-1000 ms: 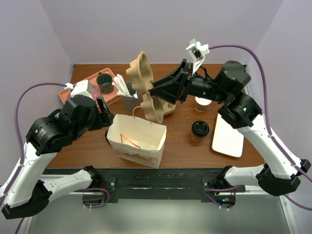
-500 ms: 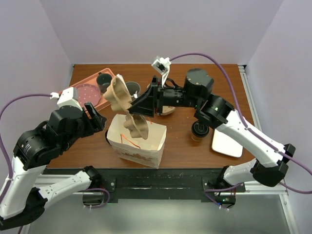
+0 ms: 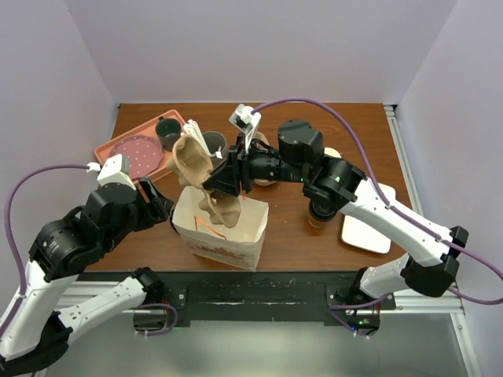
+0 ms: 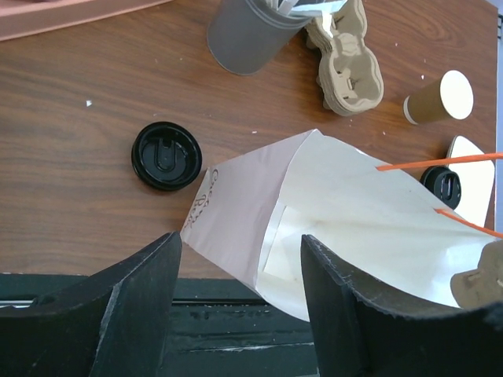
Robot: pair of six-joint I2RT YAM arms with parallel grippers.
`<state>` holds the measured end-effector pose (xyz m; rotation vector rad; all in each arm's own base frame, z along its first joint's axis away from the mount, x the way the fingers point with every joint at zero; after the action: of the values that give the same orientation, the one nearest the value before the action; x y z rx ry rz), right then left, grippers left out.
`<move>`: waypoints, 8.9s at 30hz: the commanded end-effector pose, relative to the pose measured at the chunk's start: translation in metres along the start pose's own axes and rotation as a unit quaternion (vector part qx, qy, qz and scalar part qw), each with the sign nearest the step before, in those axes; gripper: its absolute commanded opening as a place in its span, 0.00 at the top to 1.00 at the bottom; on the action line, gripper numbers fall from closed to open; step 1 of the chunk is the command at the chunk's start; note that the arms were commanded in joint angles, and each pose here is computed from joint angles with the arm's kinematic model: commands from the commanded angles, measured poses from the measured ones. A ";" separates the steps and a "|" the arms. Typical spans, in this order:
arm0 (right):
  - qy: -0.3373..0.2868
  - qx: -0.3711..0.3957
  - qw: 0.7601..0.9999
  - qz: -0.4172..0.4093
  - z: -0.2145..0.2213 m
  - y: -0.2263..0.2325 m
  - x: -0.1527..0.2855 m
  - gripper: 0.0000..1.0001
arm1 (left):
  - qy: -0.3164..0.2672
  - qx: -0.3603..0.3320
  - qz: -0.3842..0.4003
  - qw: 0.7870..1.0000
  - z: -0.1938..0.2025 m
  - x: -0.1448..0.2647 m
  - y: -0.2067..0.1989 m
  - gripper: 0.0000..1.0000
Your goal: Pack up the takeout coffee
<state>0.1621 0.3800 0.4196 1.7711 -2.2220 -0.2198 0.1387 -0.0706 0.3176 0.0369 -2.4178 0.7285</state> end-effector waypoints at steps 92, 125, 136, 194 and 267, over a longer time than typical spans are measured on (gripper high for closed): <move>0.408 0.143 0.881 0.192 0.198 -0.066 0.010 0.79 | 0.084 -0.046 0.139 0.986 0.052 -0.051 -0.054 1.00; 0.169 0.053 0.955 0.237 0.051 -0.027 0.009 0.42 | 0.066 -0.052 0.115 0.990 0.037 -0.054 -0.060 0.57; 0.060 -0.073 0.946 0.311 0.012 -0.021 0.060 0.43 | 0.056 -0.112 0.089 0.988 0.028 -0.077 -0.072 0.48; 0.125 0.116 0.914 0.367 0.024 -0.125 0.045 1.00 | 0.117 -0.056 0.024 0.991 0.041 -0.091 -0.080 0.63; 0.282 -0.231 0.713 0.599 0.240 -0.235 0.214 0.11 | 0.015 -0.138 0.196 0.971 0.032 -0.077 -0.083 1.00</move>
<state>0.2552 0.1019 0.1518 -0.1119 -2.0492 0.0610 0.1997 -0.1685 0.2851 -0.5616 -2.4864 0.5094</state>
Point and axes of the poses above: each gripper's point midway between its finger pads, its own x axis back along the fingers, its own y axis along the line the jaws close on, z = x × y, the point moved 2 cm from there along x, back along the fingers, and after that the axes turned 7 degrees about x, right-handed, at the moved point
